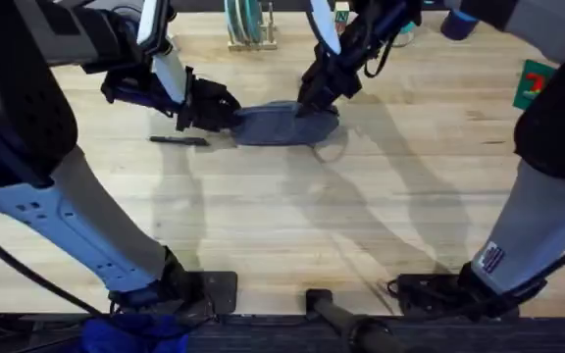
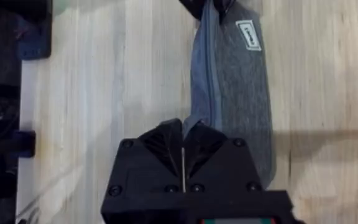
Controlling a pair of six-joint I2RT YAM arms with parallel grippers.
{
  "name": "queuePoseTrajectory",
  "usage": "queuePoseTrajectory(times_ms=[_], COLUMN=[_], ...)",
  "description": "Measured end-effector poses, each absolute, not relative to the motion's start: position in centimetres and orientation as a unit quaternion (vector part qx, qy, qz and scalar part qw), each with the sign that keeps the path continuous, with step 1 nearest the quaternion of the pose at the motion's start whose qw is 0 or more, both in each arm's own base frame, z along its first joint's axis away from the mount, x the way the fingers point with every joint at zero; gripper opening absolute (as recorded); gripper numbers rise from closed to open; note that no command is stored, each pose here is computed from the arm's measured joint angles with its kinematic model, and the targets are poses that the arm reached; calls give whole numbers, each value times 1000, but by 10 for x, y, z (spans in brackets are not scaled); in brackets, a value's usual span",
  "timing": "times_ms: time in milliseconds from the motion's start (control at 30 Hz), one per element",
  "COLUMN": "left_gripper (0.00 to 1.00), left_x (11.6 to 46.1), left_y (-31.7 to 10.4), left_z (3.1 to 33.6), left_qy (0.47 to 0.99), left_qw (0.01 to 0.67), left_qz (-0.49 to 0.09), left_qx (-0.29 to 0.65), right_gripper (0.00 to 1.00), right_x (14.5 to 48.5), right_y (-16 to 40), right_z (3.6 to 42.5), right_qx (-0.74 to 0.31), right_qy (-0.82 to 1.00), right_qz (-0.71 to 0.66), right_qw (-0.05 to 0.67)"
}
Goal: Unzip the bag, pick up the pens from the table one at a time and place them inside, then zip the bag closed.
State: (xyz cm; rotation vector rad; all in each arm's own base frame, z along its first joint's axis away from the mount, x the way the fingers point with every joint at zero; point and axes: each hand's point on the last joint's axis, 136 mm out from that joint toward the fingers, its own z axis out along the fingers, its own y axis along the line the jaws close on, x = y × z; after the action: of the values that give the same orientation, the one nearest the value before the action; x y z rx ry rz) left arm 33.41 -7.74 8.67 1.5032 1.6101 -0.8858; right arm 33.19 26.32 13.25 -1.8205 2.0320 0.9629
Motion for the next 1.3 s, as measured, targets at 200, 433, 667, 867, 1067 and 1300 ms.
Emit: queuePoseTrajectory(times_ms=[200,433,667,867,1067,1300], left_gripper=[41,41,41,41,41,41], left_x=[334,334,334,334,334,334], left_y=[-77,-77,-78,-78,-78,-78], left_z=[87,87,87,87,87,87], left_qy=[629,629,629,629,628,629], left_qw=[374,374,374,374,374,374], left_qz=[-346,-346,-346,-346,-346,-346], left_qx=[587,587,587,587,587,587], right_gripper=[30,30,30,29,31,31], right_x=[334,335,331,330,332,330], right_y=[277,299,317,329,336,346], right_z=[133,135,137,138,139,140], right_qx=[-627,-630,-629,-628,-623,-625], right_qy=[694,689,687,686,690,688], right_qz=[327,325,327,327,326,323], right_qw=[136,152,159,167,173,179])
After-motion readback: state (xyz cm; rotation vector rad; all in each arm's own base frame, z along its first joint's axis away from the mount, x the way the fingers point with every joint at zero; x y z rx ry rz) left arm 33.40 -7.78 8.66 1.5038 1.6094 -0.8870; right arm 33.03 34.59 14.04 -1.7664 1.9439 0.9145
